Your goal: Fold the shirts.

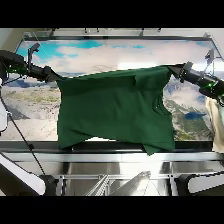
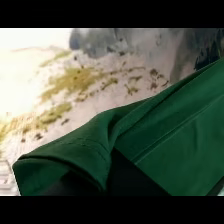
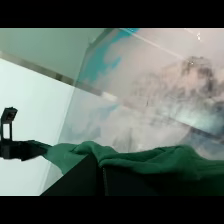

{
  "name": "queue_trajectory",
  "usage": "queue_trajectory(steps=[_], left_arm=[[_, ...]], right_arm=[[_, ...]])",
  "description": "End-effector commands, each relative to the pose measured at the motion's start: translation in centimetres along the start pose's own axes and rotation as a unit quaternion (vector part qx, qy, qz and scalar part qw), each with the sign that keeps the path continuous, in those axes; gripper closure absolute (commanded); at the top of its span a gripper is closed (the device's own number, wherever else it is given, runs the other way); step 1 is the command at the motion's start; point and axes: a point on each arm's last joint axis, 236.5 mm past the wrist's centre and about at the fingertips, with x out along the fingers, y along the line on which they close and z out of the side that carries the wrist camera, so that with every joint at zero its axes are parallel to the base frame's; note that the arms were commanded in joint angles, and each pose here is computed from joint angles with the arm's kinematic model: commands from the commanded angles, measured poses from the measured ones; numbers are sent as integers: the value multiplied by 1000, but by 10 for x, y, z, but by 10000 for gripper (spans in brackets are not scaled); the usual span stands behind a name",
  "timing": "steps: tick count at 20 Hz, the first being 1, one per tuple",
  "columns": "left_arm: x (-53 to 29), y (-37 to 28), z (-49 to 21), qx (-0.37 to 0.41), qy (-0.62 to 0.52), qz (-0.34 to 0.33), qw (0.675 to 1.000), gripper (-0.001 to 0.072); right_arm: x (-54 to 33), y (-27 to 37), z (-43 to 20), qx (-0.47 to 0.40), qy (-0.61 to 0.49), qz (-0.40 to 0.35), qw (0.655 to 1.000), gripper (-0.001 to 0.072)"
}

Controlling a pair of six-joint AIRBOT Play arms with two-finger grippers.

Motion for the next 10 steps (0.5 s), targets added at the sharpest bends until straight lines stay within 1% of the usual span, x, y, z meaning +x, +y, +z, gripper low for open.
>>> queue_trajectory(steps=[1,4,10], left_arm=[[3,2,-18,-30,45,-16,998,685],[25,4,-48,-68,88,-39,993,685],[61,14,-103,-136,141,-68,978,686]], right_arm=[[-11,-19,-34,-7,79,-21,997,692],[-22,-49,-81,14,142,-63,988,693],[-32,-80,-133,50,158,-92,982,693]])
